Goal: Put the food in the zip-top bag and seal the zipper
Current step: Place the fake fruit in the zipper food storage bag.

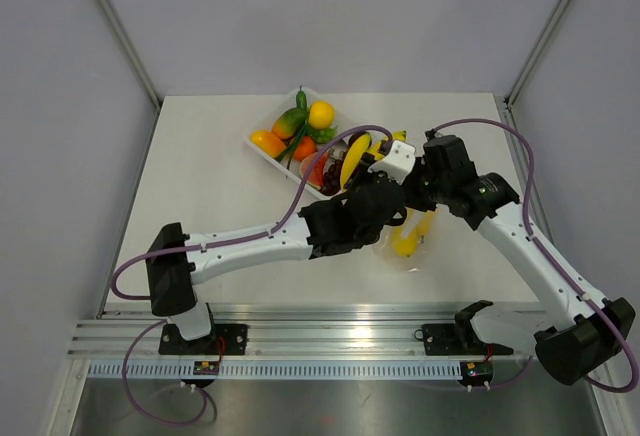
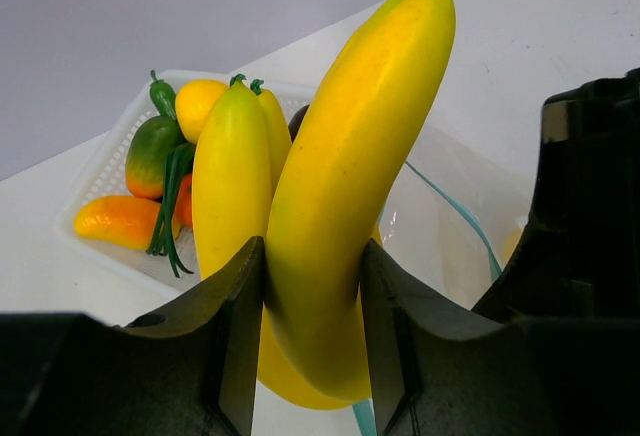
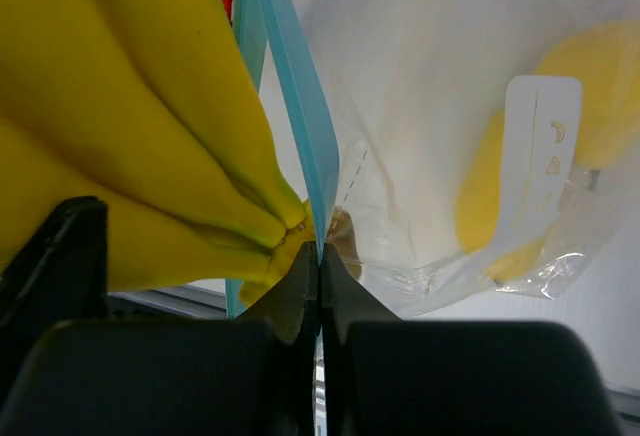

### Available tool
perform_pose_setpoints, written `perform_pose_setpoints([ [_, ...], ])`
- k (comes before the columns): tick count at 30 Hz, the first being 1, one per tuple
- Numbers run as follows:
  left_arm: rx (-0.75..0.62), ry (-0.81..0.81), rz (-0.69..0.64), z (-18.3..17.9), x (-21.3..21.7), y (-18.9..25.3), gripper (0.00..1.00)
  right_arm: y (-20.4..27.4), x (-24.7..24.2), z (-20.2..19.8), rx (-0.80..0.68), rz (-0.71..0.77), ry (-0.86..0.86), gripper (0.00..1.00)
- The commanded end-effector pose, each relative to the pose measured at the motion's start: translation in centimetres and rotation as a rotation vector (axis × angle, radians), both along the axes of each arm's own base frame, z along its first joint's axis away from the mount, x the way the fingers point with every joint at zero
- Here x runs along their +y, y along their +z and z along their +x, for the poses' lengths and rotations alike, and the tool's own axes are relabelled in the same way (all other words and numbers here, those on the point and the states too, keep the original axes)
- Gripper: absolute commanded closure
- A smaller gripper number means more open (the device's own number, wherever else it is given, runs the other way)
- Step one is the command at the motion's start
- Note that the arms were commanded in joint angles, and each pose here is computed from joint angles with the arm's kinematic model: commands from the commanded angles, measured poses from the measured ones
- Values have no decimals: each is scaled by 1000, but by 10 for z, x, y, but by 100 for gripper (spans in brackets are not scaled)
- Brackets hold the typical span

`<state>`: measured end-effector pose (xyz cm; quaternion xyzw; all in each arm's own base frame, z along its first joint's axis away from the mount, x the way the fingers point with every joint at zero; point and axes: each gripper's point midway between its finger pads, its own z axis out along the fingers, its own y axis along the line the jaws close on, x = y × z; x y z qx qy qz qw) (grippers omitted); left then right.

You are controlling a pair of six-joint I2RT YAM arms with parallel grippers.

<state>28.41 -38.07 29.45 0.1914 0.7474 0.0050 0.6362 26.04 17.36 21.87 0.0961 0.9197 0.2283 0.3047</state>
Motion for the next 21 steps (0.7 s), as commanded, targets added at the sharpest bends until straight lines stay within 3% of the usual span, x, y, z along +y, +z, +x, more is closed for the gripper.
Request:
perform_pose_setpoints([
  [1,-59,102,-139,5,5,16,100,27,15,1,-69,120,10,100],
  [9,-87,104,-162,3,1,16,100,48,22,-3,-101,245,-19,100],
  [21,44,-112,-240,-22,-15,10,100,47,26,4,-128,326,-75,100],
])
